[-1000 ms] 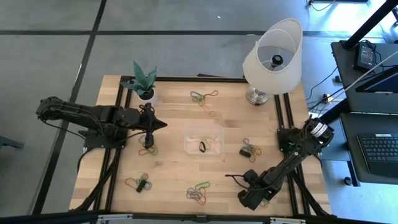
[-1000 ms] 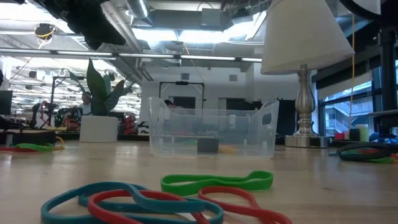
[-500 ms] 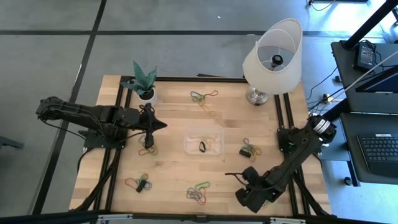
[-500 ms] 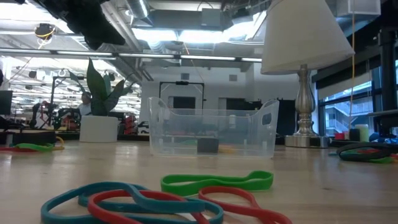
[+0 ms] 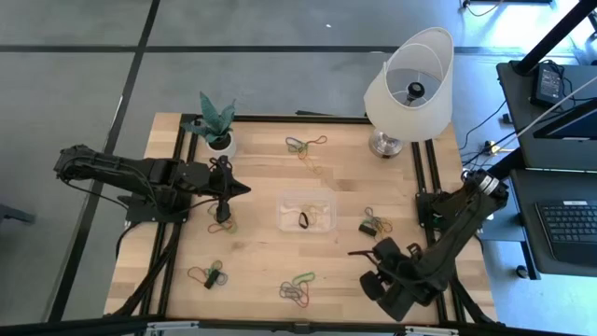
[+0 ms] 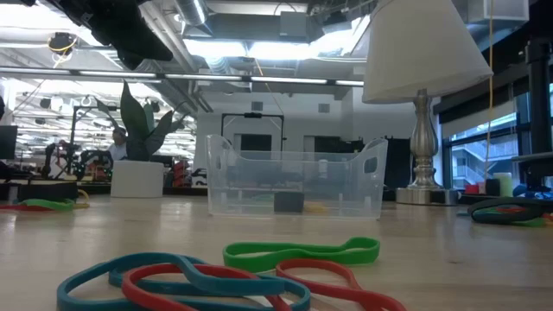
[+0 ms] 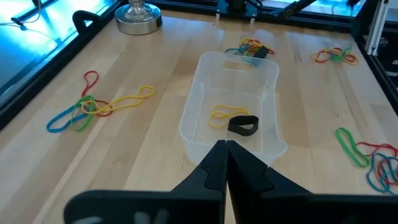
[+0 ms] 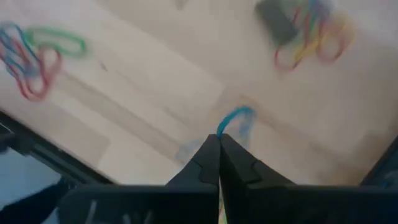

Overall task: Pick and place rubber bands into bin
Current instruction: Put the blue rubber band into the transparent bin

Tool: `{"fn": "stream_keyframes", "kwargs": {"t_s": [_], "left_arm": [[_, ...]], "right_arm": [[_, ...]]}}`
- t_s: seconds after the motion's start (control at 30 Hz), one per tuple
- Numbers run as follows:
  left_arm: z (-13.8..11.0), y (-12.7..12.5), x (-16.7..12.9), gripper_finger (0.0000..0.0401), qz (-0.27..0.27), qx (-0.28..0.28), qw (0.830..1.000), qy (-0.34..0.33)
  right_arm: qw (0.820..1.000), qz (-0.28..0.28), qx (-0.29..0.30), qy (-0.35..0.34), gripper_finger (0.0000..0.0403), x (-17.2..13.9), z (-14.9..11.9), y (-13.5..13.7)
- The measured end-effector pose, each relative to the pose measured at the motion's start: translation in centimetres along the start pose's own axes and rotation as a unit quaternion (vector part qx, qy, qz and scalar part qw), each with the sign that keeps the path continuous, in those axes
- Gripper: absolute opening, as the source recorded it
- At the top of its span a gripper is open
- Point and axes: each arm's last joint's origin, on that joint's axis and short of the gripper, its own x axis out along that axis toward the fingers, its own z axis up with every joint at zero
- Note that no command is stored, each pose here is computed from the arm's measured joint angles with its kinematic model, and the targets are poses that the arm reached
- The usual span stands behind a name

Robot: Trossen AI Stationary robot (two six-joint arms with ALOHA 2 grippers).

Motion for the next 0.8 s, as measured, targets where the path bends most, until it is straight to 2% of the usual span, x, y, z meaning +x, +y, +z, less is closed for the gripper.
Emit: {"fn": "stream_keyframes", "kwargs": {"t_s": [0.17, 0.37, 0.53, 0.8], "left_arm": [[0.0, 0.0, 0.0, 0.0003, 0.003, 0.002, 1.000, 0.000], [0.0, 0.0, 0.0, 0.0003, 0.003, 0.045, 0.999, 0.000], [0.0, 0.0, 0.0, 0.0002, -0.007, 0.048, 0.999, 0.003], [-0.1, -0.1, 0.0, 0.0002, -0.015, 0.045, 0.999, 0.006]], "right_arm": [[0.998, -0.003, 0.011, -0.068, 0.0000, -1.9, 2.3, 0.1], [0.989, 0.007, -0.005, -0.148, 0.0000, -2.2, 6.4, 1.0], [0.986, 0.014, -0.037, -0.160, 0.0000, -0.9, 11.2, 2.3], [0.964, 0.095, -0.104, -0.223, 0.0000, 0.3, 19.5, 4.4]]}}
